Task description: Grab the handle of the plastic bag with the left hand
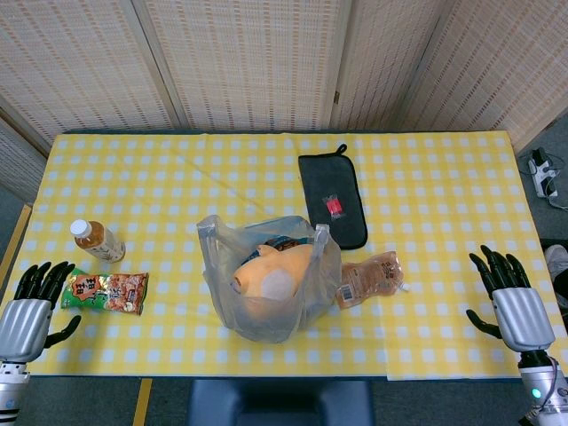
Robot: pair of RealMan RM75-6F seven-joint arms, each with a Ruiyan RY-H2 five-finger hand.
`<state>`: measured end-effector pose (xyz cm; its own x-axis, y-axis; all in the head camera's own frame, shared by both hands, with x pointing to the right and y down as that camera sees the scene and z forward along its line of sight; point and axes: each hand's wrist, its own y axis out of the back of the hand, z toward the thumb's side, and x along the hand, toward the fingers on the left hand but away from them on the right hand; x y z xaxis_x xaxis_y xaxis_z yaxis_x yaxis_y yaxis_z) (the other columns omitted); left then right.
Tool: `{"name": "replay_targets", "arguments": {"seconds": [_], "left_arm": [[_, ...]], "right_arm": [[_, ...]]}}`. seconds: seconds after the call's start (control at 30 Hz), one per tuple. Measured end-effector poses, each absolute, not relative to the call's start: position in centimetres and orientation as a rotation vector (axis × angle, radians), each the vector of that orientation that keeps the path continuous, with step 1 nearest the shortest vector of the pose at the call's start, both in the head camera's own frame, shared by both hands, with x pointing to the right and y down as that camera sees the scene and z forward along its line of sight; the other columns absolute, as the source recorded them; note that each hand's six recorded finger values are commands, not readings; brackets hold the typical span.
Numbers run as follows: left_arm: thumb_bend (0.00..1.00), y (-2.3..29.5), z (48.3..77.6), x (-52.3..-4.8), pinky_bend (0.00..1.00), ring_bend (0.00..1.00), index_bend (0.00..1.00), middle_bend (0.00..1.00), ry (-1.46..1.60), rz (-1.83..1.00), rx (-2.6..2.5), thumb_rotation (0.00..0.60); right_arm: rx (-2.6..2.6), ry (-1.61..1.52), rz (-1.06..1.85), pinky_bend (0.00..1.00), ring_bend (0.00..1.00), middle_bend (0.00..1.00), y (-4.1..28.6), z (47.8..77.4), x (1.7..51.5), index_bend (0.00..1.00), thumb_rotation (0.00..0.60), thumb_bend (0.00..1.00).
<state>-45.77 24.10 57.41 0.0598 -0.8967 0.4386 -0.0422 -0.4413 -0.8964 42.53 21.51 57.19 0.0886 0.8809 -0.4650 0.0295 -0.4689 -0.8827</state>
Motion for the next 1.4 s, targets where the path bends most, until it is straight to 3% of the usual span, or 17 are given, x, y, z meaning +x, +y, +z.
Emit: {"name": "replay_targets", "arguments": {"seconds": [0.37, 0.5, 0.63, 0.8, 1.03, 1.23, 1.4], "left_arm": [[0.31, 23.8, 58.0, -45.1, 0.01, 0.05, 0.12, 0.12, 0.949, -1.454, -1.638, 0.6], [0.31, 23.6, 58.0, -44.7, 0.11, 0.12, 0.13, 0.18, 0.985, -1.404, -1.686, 0.6], [0.3, 23.4, 58.2, -44.3, 0.18, 0.13, 0.09, 0.18, 1.095, -1.328, -1.833, 0.6], [0.29, 23.3, 58.3, -43.5, 0.2, 0.05, 0.02, 0.15, 1.329, -1.138, -2.19, 0.6], [0.25, 22.7, 57.6, -41.4, 0.2, 0.03, 0.0, 0.12, 1.524, -0.741, -2.812, 0.6], [0.25, 21.5, 56.2, -39.1, 0.15, 0.0, 0.0, 0.07, 1.466, -0.442, -3.272, 0.6], [0.24, 19.6, 55.1, -36.8, 0.13, 0.0, 0.0, 0.04, 1.238, -0.313, -3.478, 0.6]], "right_arm": [[-1.625, -0.928, 1.465, 0.0, 0.0, 0.0, 21.9, 56.5, 42.9, 0.0, 0.6, 0.27], [-1.624, -0.935, 1.453, 0.0, 0.0, 0.0, 22.2, 56.1, 43.0, 0.0, 0.6, 0.27], [-1.648, -0.933, 1.434, 0.0, 0.0, 0.0, 22.4, 55.9, 42.7, 0.0, 0.6, 0.27], [-1.657, -0.935, 1.422, 0.0, 0.0, 0.0, 22.5, 55.6, 42.6, 0.0, 0.6, 0.27], [-1.677, -0.913, 1.425, 0.0, 0.0, 0.0, 22.6, 56.0, 42.3, 0.0, 0.6, 0.27], [-1.688, -0.905, 1.429, 0.0, 0.0, 0.0, 22.7, 56.1, 42.2, 0.0, 0.6, 0.27], [-1.704, -0.924, 1.428, 0.0, 0.0, 0.0, 22.6, 56.0, 42.4, 0.0, 0.6, 0.27]]}}
